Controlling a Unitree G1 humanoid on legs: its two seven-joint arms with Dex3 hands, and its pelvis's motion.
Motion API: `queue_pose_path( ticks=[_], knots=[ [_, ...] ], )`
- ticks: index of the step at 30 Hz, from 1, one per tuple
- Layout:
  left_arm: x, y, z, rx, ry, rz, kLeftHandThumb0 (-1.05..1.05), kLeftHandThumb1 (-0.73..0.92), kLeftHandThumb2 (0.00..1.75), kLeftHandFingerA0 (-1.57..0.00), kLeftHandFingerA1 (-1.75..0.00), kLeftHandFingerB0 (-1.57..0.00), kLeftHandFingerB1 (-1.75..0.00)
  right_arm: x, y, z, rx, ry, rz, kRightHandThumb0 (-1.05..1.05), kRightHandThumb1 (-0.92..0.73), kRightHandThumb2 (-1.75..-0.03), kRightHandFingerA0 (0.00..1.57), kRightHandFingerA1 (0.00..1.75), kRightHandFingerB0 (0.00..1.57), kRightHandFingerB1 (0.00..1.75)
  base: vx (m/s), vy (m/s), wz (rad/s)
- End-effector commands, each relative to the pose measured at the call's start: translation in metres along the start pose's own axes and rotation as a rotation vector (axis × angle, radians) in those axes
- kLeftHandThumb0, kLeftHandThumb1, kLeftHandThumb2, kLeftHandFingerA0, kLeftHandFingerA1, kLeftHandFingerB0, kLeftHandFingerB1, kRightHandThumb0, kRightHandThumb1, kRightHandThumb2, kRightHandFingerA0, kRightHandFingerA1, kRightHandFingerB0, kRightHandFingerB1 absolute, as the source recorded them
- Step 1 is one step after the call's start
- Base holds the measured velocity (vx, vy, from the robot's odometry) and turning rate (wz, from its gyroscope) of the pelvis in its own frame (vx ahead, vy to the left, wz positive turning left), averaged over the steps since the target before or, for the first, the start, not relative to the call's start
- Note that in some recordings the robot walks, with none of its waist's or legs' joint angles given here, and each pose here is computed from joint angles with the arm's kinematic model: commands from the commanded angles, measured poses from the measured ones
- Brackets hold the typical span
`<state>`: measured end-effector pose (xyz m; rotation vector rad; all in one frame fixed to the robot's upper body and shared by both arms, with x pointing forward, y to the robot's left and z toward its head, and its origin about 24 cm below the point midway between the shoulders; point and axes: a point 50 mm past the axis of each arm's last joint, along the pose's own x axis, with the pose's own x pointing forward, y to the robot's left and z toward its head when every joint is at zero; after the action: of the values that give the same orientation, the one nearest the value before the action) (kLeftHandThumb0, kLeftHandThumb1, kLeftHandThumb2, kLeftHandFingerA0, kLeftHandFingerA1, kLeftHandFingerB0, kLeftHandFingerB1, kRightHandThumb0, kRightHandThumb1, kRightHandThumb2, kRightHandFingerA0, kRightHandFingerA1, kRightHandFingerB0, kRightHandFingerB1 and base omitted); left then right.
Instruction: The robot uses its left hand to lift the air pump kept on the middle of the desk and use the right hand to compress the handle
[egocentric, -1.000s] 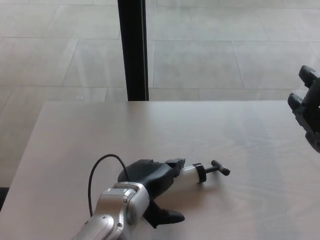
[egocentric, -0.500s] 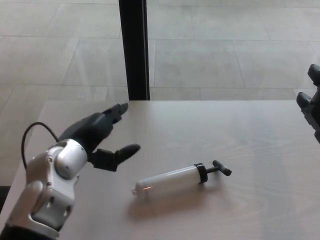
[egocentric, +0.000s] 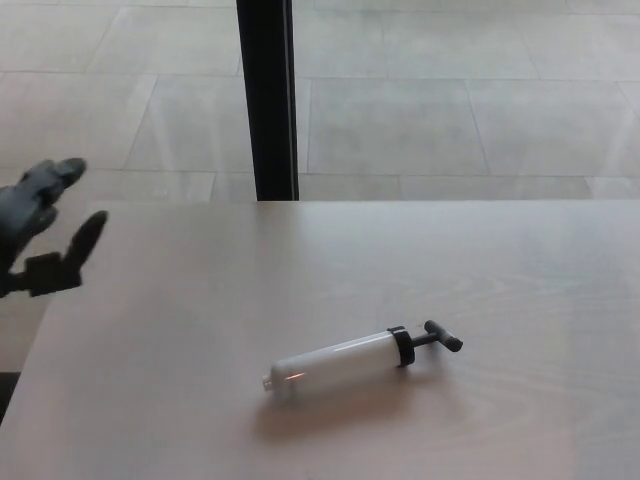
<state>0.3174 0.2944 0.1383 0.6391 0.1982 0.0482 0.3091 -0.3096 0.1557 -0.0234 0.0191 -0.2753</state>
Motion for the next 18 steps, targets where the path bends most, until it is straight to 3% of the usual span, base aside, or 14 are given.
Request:
queue_pose_path(
  ticks=[1,3,4,7,8,12,13,15,16,17,18],
  knots=[
    [-0.213,0.141,-0.206,-1.041,0.005,0.908,-0.38,0.48,1.09,-0.02,-0.52,0.0,-0.5,-0.097,-0.207,0.014,0.008,-0.074,-0.601,-0.87,-0.92,-0.67,0.23,0.89,0.15,0.7,0.0,0.0,0.0],
    [-0.229,0.133,-0.219,-1.059,0.054,0.982,-0.38,0.5,1.1,-0.02,-0.52,0.0,-0.5,-0.109,-0.215,-0.001,-0.006,-0.046,-0.693,-0.82,-0.88,-0.66,0.23,0.91,0.08,0.72,0.0,0.0,0.0],
    [-0.237,0.13,-0.227,-1.083,0.083,1.032,-0.75,0.9,0.67,-0.2,-0.48,-0.14,-0.35,-0.118,-0.219,-0.012,0.034,-0.036,-0.738,-0.81,-0.82,-0.64,0.21,0.99,0.11,0.74,0.0,0.0,0.0],
    [-0.252,0.121,-0.239,-1.082,0.132,1.064,-0.76,0.87,0.66,-0.21,-0.49,-0.13,-0.36,-0.13,-0.227,-0.032,0.084,-0.023,-0.833,-0.77,-0.77,-0.63,0.2,1.03,0.18,0.74,0.0,0.0,0.0],
    [-0.258,0.115,-0.245,-1.082,0.165,1.078,-0.69,0.82,0.64,-0.25,-0.53,-0.22,-0.4,-0.135,-0.229,-0.04,0.115,-0.021,-0.868,-0.74,-0.8,-0.62,0.1,1.01,0.13,0.71,0.0,0.0,0.0],
    [-0.273,0.1,-0.261,-1.103,0.25,1.12,-0.58,0.8,0.63,-0.23,-0.5,-0.27,-0.43,-0.152,-0.236,-0.062,0.174,-0.006,-0.958,-0.73,-0.81,-0.63,0.06,0.94,0.1,0.7,0.0,0.0,0.0],
    [-0.281,0.088,-0.269,-1.109,0.314,1.126,-0.55,0.77,0.62,-0.26,-0.5,-0.31,-0.43,-0.158,-0.238,-0.069,0.182,0.007,-1.011,-0.76,-0.83,-0.62,0.02,1.24,0.02,0.77,0.0,0.0,0.0],
    [-0.286,0.078,-0.276,-1.103,0.396,1.139,-0.55,0.74,0.61,-0.32,-0.5,-0.36,-0.43,-0.163,-0.239,-0.075,0.21,0.012,-1.058,-0.77,-0.82,-0.6,0.07,1.28,0.02,0.82,0.0,0.0,0.0],
    [-0.29,0.062,-0.283,-1.076,0.511,1.115,-0.57,0.54,0.98,-0.36,-0.64,-0.2,-0.51,-0.172,-0.243,-0.084,0.253,-0.007,-1.099,-0.83,-0.69,-0.61,0.32,1.4,0.0,0.8,0.0,0.0,0.0],
    [-0.291,0.058,-0.285,-1.057,0.549,1.097,-0.57,0.54,0.98,-0.36,-0.64,-0.2,-0.51,-0.174,-0.243,-0.087,0.259,-0.002,-1.12,-0.83,-0.69,-0.61,0.32,1.4,0.0,0.8,0.0,0.0,0.0],
    [-0.3,0.046,-0.29,-0.981,0.664,1.018,-0.64,0.74,0.61,-0.35,-0.47,-0.26,-0.37,-0.178,-0.241,-0.1,0.243,0.062,-1.177,-0.41,-0.45,-1.06,0.36,0.82,0.06,0.6,0.0,0.0,0.0]
  ],
)
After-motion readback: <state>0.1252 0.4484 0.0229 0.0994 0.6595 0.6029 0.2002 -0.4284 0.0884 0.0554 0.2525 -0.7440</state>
